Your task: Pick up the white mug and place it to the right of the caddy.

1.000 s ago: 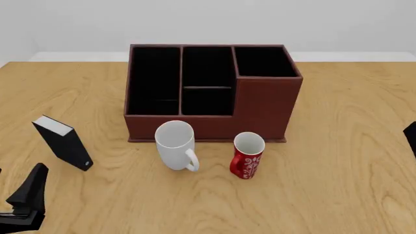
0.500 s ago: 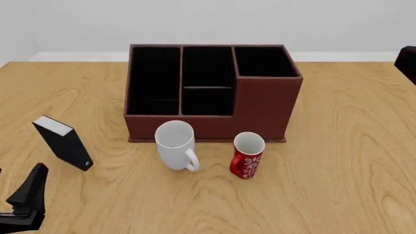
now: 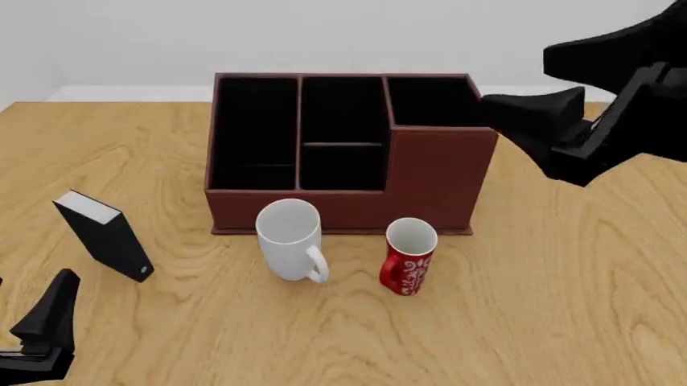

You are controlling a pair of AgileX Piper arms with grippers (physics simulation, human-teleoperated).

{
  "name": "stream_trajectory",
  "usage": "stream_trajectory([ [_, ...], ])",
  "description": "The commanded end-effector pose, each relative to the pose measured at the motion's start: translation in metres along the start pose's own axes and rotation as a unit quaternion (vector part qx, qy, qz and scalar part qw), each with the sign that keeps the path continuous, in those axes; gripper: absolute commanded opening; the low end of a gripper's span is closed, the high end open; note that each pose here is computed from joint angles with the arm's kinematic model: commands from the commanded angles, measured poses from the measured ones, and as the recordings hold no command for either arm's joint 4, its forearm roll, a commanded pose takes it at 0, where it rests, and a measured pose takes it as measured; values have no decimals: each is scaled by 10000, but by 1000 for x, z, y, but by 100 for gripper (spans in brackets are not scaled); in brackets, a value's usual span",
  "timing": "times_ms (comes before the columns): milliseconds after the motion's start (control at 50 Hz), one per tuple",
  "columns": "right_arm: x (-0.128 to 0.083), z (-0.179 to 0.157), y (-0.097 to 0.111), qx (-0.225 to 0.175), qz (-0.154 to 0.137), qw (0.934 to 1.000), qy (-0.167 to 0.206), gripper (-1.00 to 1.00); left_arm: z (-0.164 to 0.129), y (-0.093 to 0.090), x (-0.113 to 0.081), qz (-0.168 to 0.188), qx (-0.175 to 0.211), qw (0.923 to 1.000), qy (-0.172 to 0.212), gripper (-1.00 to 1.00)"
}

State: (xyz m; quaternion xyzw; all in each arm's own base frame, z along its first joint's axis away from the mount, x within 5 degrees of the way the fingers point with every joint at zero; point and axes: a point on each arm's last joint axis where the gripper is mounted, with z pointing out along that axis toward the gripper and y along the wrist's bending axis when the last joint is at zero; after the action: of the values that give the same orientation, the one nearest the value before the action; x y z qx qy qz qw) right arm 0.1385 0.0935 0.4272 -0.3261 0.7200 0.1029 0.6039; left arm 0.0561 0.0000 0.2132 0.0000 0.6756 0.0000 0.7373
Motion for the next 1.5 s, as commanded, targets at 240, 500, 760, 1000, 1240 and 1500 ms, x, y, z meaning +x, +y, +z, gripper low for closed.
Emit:
stream_trajectory([
  [240, -1, 77, 45, -976, 63, 9944, 396, 100, 0, 0, 0, 0, 0, 10000, 0, 100],
  [500, 2, 112, 68, -1249, 267, 9901, 580, 100, 0, 0, 0, 0, 0, 10000, 0, 100],
  [760, 32, 144, 85, -1318, 645, 9836, 1052, 100, 0, 0, 0, 0, 0, 10000, 0, 100],
  [1000, 57, 166, 99, -1358, 858, 9771, 1392, 100, 0, 0, 0, 0, 0, 10000, 0, 100],
  [1240, 73, 180, 105, -1327, 993, 9730, 1606, 100, 0, 0, 0, 0, 0, 10000, 0, 100],
  [1500, 90, 194, 107, -1264, 1066, 9694, 1814, 100, 0, 0, 0, 0, 0, 10000, 0, 100],
])
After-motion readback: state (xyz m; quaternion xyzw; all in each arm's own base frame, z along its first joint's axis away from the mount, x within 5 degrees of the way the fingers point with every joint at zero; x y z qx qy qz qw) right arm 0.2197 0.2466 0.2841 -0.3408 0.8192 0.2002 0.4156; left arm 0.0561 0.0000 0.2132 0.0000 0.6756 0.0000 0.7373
